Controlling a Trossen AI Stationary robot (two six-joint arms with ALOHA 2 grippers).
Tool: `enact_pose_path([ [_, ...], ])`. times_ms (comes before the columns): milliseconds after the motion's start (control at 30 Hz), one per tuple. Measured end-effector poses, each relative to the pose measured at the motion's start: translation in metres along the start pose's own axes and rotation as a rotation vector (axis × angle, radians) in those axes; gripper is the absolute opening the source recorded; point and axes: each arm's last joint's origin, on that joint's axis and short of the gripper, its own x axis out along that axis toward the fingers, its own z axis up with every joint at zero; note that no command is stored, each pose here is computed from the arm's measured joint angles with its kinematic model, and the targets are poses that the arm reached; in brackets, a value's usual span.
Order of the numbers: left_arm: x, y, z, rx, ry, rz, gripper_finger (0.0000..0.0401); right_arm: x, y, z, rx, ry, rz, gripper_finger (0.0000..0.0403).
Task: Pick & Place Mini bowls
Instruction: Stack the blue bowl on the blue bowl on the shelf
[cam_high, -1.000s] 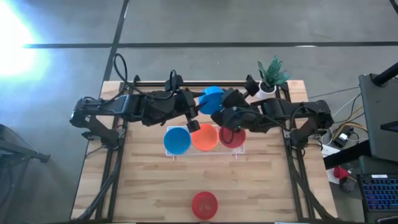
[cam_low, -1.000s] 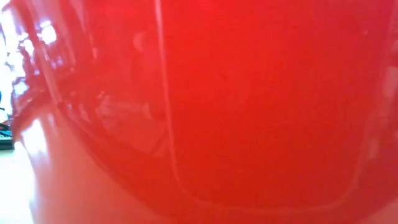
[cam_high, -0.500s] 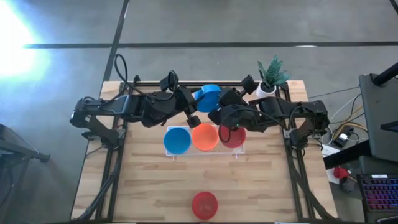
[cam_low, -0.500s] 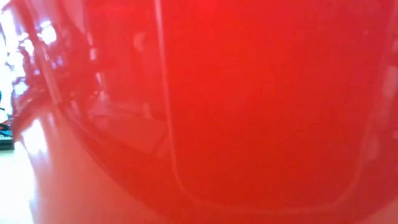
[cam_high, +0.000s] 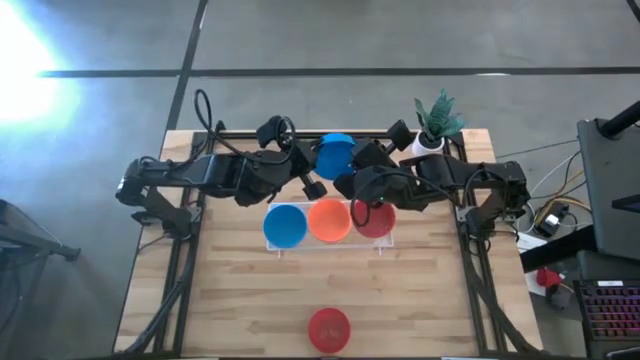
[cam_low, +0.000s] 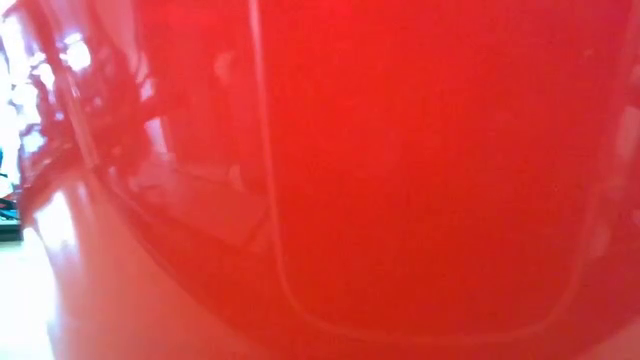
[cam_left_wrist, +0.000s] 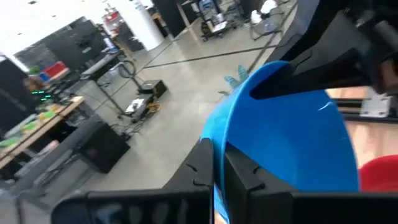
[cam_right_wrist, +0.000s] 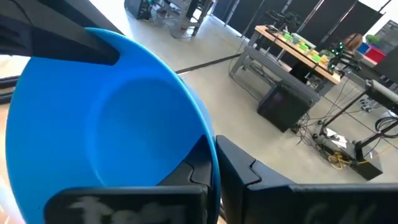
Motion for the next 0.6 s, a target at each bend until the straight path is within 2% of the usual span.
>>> enact_pose_path([
  [200, -0.002, 0.004, 0.0, -0.014, -0.001, 0.007, 0.0002, -0.001, 0.001, 0.002, 0.035, -0.007, 0.009, 0.003],
  [433, -0.003, 0.009, -0.001, -0.024, 0.008, -0.016, 0.0, -0.009, 0.002, 0.005, 0.001, -0.016, 0.069, 0.0096],
  [600, -0.001, 0.022, -0.005, -0.075, 0.038, -0.08, 0.0, -0.023, 0.004, 0.009, -0.061, -0.049, 0.105, 0.0141],
])
